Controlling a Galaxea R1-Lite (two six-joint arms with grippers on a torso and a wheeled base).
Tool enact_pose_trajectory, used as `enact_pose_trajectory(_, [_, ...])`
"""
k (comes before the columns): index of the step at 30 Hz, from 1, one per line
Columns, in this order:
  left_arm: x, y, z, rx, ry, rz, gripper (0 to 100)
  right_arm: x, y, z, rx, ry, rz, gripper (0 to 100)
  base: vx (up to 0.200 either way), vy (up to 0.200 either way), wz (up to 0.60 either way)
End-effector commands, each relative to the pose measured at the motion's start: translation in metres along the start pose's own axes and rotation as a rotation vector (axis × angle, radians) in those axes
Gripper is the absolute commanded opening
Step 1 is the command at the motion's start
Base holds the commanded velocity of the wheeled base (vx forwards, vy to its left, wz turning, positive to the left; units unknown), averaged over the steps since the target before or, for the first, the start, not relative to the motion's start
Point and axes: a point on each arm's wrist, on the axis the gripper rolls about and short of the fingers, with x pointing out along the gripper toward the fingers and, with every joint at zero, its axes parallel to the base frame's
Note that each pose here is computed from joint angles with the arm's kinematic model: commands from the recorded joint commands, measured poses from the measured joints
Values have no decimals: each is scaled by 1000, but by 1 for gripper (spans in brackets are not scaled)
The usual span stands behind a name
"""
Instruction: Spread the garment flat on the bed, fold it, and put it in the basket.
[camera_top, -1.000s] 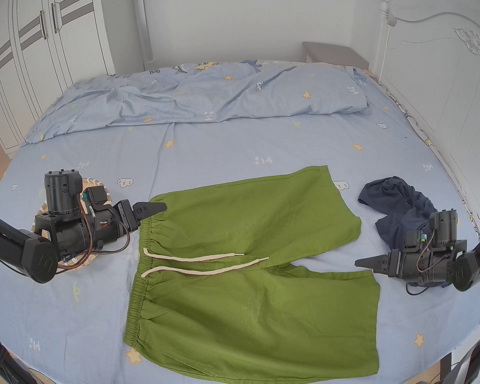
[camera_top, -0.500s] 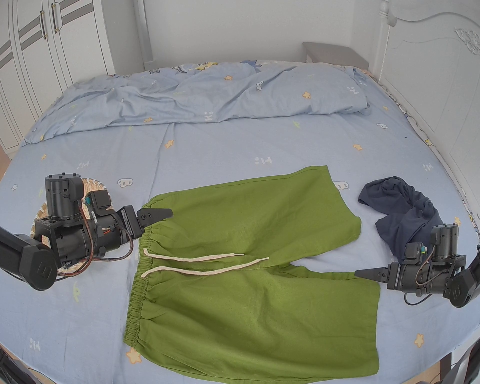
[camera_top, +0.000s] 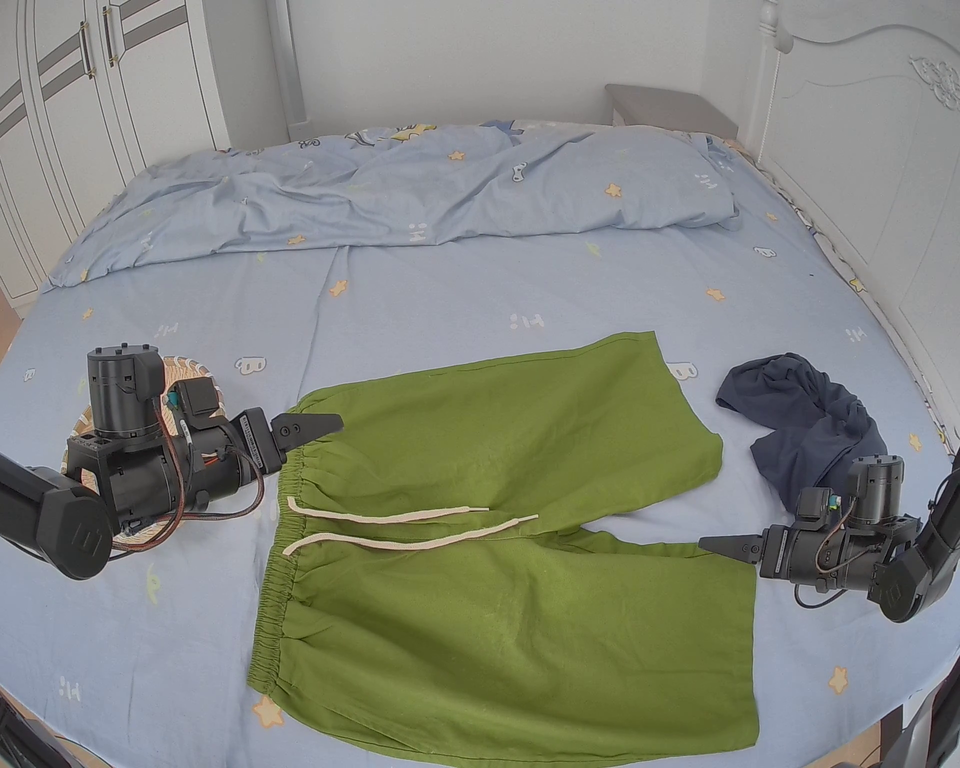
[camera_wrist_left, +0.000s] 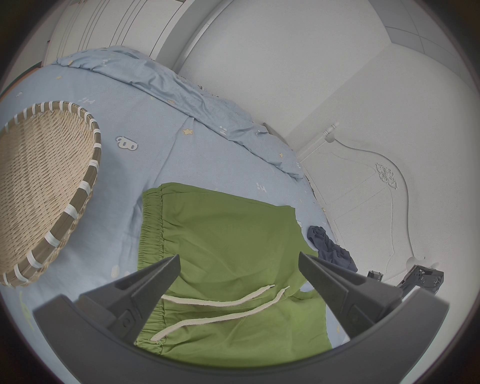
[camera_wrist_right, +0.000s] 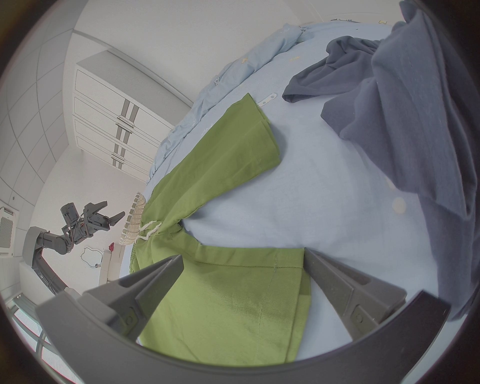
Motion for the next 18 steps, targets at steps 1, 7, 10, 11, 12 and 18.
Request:
enact_pose_trajectory(1, [-1, 0, 0, 0, -2, 0, 100, 1, -5, -2, 13, 6, -12, 100, 0, 0, 0])
enact_pose_trajectory(7, [0, 0, -1, -1, 5, -1, 100, -4, -10, 4, 23, -22, -29, 100, 0, 0, 0])
enact_pose_trajectory(10, [1, 0, -2, -1, 6, -1, 100, -4, -10, 5, 21, -27, -27, 100, 0, 0, 0])
enact_pose_trajectory(11, [0, 0, -1, -1, 5, -1, 100, -4, -10, 5, 22, -26, -29, 100, 0, 0, 0])
enact_pose_trajectory(12, [0, 0, -2, -1, 6, -1, 100, -4, -10, 5, 22, -26, -27, 100, 0, 0, 0])
enact_pose_trajectory(18, [0, -1, -2, 0, 6, -3, 100, -2, -9, 0, 26, -7, -24, 100, 0, 0, 0])
